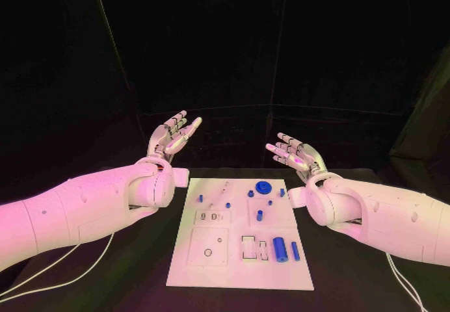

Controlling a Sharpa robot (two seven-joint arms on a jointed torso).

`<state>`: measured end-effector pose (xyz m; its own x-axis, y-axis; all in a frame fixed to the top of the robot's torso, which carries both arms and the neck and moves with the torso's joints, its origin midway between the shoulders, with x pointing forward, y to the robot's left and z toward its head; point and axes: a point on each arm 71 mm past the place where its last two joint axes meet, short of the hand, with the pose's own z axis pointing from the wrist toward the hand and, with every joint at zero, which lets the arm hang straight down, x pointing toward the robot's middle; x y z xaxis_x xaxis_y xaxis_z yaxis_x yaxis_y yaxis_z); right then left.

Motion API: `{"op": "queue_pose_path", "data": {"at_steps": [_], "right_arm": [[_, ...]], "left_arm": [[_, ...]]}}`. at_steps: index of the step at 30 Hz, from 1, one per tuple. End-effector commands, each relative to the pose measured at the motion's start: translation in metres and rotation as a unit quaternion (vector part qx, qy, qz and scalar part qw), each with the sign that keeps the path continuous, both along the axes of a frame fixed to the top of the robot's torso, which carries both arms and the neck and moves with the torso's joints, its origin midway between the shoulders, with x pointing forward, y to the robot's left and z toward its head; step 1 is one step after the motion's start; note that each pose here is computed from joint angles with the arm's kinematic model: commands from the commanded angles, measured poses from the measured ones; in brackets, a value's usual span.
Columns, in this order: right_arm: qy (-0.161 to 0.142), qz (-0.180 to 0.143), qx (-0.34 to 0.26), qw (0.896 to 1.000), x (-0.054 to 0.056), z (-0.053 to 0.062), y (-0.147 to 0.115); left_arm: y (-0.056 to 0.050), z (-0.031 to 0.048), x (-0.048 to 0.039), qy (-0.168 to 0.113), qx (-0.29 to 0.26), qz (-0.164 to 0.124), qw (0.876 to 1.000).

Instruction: Assemble the parts on the task board

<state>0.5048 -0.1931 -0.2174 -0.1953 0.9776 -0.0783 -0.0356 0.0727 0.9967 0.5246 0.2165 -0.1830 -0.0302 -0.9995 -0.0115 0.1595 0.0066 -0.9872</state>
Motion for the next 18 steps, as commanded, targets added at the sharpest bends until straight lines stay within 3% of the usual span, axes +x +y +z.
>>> {"op": "queue_pose_path", "data": {"at_steps": [1,8,9,18], "right_arm": [[0.004,0.096,-0.011,0.995,0.003,0.002,0.011],[0.005,0.126,-0.026,0.992,0.01,0.005,0.012],[-0.112,0.123,-0.197,0.966,0.018,0.013,-0.011],[-0.163,0.121,-0.308,0.929,0.027,0.03,-0.02]], "left_arm": [[-0.003,0.005,0.0005,-0.026,-0.027,-0.03,0.999],[-0.003,0.005,0.0005,-0.026,-0.027,-0.03,0.999],[0.007,0.0033,0.002,-0.015,-0.038,-0.034,0.999],[0.008,0.0056,-0.0067,-0.011,-0.043,-0.055,0.998]]}}
